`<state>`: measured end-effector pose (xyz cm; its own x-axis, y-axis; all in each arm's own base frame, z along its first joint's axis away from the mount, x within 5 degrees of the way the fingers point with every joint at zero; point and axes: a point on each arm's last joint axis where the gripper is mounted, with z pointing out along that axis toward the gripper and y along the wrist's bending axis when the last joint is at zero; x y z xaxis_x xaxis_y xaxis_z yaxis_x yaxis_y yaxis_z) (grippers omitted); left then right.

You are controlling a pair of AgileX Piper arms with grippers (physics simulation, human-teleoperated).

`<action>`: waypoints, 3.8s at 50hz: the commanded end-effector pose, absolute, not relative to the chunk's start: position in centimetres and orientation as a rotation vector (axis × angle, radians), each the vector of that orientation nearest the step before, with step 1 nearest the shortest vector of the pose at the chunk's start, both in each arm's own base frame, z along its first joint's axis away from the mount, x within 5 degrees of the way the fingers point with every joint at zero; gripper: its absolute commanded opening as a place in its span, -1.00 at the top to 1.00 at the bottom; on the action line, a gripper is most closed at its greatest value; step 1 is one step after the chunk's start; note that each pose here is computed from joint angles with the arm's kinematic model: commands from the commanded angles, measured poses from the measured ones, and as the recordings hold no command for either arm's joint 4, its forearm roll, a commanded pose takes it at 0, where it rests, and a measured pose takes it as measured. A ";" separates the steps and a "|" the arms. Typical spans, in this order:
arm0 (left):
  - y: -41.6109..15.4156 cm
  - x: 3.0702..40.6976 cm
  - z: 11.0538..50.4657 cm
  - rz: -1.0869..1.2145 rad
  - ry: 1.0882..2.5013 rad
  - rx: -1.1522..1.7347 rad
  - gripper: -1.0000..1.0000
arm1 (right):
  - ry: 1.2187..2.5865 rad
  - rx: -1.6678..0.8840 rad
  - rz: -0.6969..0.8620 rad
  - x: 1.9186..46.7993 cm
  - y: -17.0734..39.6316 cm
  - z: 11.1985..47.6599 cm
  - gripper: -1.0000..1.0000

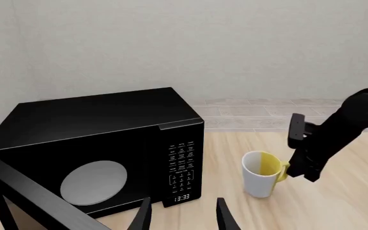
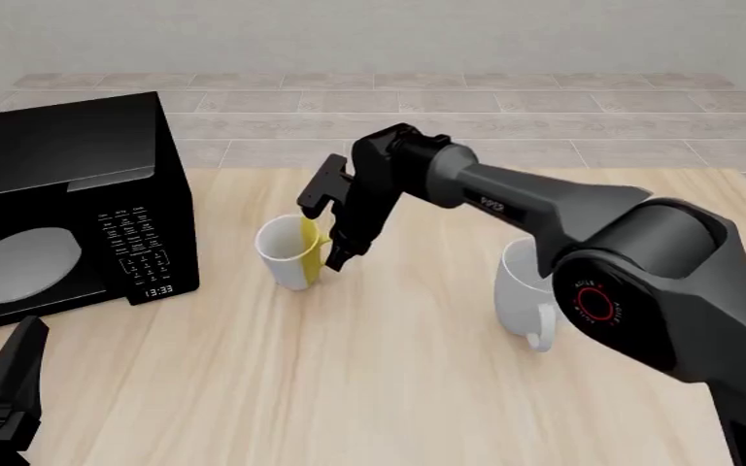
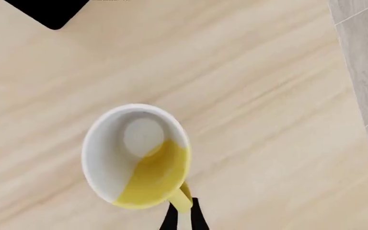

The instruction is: Put the yellow and white mug to the front of the white mug.

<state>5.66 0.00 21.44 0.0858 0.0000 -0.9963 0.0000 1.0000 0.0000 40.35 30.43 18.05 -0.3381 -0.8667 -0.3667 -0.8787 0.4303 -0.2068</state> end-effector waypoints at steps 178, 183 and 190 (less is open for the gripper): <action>0.0 5.7 21.4 0.000 1.485 0.000 -1.00 | 2.277 -0.462 -0.086 40.2 4.6 21.6 1.00; 0.0 5.7 21.4 0.000 1.485 0.000 -1.00 | 2.288 -0.442 -0.100 40.8 3.7 20.9 1.00; 0.0 5.7 21.4 0.000 1.485 0.000 -1.00 | 2.304 -0.422 -0.103 41.3 3.2 19.9 1.00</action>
<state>5.66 0.00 21.44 0.0858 0.0000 -0.9963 0.0000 1.0000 0.0000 40.59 4.20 21.03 -0.6255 -0.3624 -0.6909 -0.3007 0.9291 -0.2151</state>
